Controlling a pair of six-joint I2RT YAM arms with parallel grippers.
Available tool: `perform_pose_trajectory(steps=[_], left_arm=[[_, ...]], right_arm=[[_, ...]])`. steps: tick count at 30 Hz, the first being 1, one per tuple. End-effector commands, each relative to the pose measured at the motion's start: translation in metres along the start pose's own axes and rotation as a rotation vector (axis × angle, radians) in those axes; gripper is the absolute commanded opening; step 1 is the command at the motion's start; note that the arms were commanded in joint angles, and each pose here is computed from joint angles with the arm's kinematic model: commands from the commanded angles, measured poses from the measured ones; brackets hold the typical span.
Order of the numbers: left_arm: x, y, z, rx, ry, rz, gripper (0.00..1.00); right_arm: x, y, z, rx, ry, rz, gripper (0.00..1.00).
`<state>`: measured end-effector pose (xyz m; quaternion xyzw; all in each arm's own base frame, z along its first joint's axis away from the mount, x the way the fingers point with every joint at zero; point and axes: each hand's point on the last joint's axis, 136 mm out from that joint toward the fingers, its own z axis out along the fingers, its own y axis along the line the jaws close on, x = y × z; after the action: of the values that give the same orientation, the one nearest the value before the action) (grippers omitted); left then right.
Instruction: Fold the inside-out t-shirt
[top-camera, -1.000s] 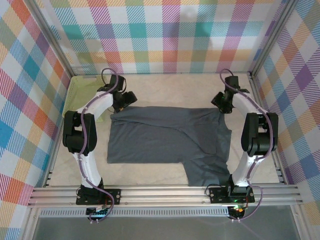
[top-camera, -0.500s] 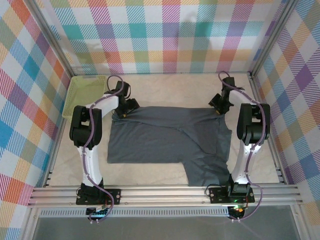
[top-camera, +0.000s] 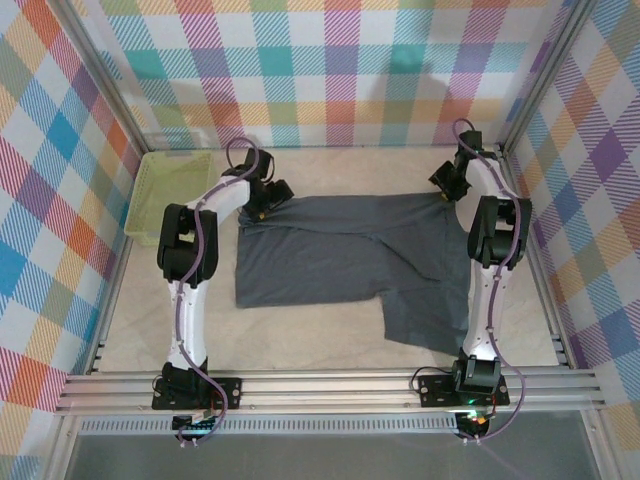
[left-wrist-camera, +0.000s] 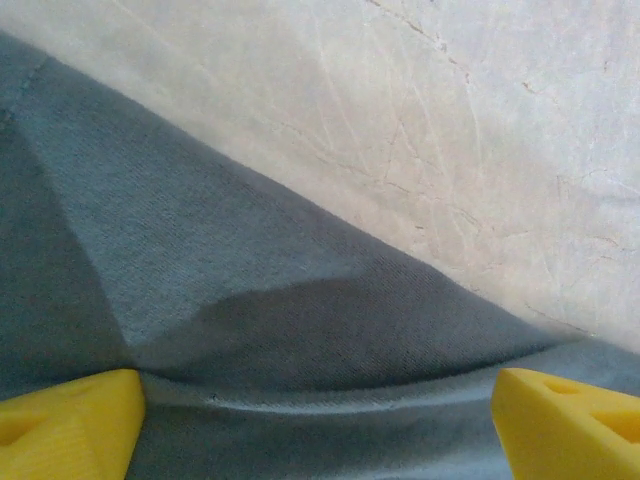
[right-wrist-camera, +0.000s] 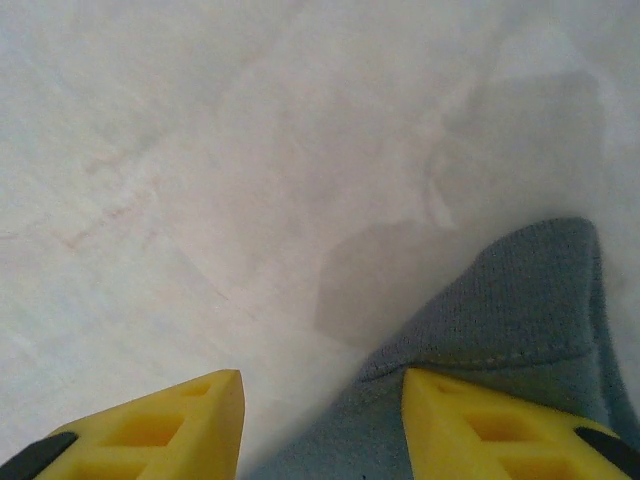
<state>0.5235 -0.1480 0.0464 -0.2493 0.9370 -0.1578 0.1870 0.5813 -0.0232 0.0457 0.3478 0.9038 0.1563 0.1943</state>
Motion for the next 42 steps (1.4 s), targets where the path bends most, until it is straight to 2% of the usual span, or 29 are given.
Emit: perform_pose_trajectory(steps=[1, 4, 9, 12, 17, 22, 27, 35, 42], left_arm=[[-0.002, -0.006, -0.02, -0.02, 0.008, 0.024, 0.91], [-0.007, -0.018, -0.06, -0.024, -0.021, 0.072, 0.93], [0.006, -0.019, -0.13, -0.025, -0.109, 0.137, 0.96], [0.031, 0.002, -0.159, -0.054, -0.157, 0.158, 0.98], [0.09, 0.049, -0.179, -0.082, -0.164, 0.167, 0.97], [0.138, 0.103, -0.175, -0.187, -0.121, 0.209, 0.96], [0.163, 0.147, -0.163, -0.282, -0.078, 0.212, 0.93], [0.211, 0.176, -0.14, -0.262, 0.062, 0.154, 0.82], [0.224, 0.18, -0.121, -0.235, 0.105, 0.145, 0.72]], right_arm=[[-0.006, 0.017, -0.038, -0.032, -0.007, -0.07, 0.49], [0.001, 0.026, -0.075, -0.053, -0.036, -0.126, 0.53], [0.043, 0.024, -0.129, -0.078, -0.063, -0.198, 0.61], [0.086, 0.009, -0.154, -0.09, -0.046, -0.228, 0.62], [0.162, -0.034, -0.182, -0.092, 0.005, -0.239, 0.62], [0.227, -0.065, -0.194, -0.058, 0.058, -0.323, 0.62], [0.271, -0.092, -0.194, -0.03, 0.111, -0.347, 0.63], [0.297, -0.128, -0.187, 0.063, 0.147, -0.331, 0.63], [0.31, -0.138, -0.183, 0.111, 0.169, -0.338, 0.63]])
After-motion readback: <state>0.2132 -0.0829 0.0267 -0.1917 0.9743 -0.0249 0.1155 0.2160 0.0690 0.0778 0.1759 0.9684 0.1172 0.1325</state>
